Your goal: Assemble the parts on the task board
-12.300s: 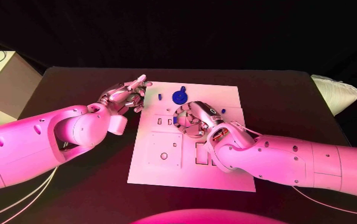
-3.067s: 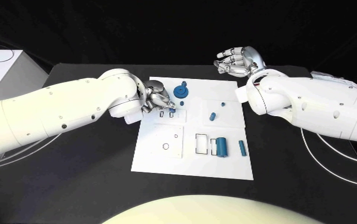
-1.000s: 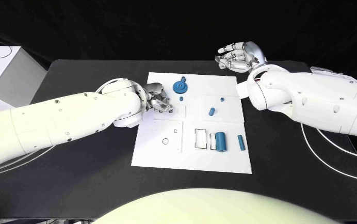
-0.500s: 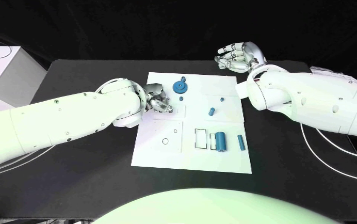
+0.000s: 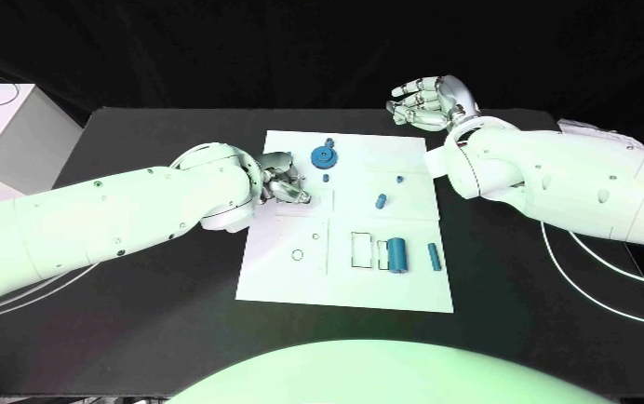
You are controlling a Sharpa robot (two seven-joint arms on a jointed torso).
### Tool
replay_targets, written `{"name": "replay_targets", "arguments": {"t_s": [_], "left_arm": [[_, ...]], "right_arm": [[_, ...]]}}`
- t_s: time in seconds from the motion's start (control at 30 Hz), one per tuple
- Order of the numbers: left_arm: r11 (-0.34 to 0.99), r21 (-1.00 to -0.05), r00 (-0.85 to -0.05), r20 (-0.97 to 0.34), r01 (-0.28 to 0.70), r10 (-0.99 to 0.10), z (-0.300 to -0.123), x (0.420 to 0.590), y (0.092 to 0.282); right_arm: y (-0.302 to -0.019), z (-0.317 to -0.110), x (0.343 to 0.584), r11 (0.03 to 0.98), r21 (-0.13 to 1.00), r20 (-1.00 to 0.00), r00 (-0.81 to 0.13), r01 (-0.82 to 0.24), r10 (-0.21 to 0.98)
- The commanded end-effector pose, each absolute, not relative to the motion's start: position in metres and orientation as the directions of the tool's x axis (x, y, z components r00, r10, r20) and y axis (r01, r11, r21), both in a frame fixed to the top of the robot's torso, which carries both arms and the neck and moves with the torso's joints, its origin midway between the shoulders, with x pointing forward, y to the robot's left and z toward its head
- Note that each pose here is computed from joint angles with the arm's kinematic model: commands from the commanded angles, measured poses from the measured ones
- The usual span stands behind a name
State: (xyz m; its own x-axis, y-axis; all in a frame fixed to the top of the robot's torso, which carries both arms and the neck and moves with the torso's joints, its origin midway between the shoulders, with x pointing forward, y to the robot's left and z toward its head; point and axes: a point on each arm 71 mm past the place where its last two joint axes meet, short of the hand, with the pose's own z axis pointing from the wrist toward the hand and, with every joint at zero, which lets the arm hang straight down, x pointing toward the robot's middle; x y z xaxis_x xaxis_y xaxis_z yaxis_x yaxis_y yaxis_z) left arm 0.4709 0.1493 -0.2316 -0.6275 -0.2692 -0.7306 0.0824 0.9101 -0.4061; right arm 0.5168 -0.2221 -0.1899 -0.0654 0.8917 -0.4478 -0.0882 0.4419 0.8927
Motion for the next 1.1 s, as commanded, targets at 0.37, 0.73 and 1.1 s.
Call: {"name": "replay_targets", "arguments": {"t_s": [0.37, 0.73, 1.1], "left_arm": [[0.893, -0.447, -0.685, -0.668, 0.058, -0.290, -0.225, 0.471, 0.149], [0.901, -0.429, -0.732, -0.633, 0.062, -0.251, -0.223, 0.479, 0.148], [0.912, -0.403, -0.749, -0.628, 0.078, -0.213, -0.221, 0.489, 0.143]], "right_arm": [[-0.220, -0.190, 0.517, 0.440, 0.892, -0.448, -0.082, -0.102, 0.890], [-0.219, -0.193, 0.516, 0.440, 0.893, -0.448, -0.086, -0.098, 0.890], [-0.217, -0.194, 0.516, 0.439, 0.893, -0.447, -0.089, -0.097, 0.890]]}}
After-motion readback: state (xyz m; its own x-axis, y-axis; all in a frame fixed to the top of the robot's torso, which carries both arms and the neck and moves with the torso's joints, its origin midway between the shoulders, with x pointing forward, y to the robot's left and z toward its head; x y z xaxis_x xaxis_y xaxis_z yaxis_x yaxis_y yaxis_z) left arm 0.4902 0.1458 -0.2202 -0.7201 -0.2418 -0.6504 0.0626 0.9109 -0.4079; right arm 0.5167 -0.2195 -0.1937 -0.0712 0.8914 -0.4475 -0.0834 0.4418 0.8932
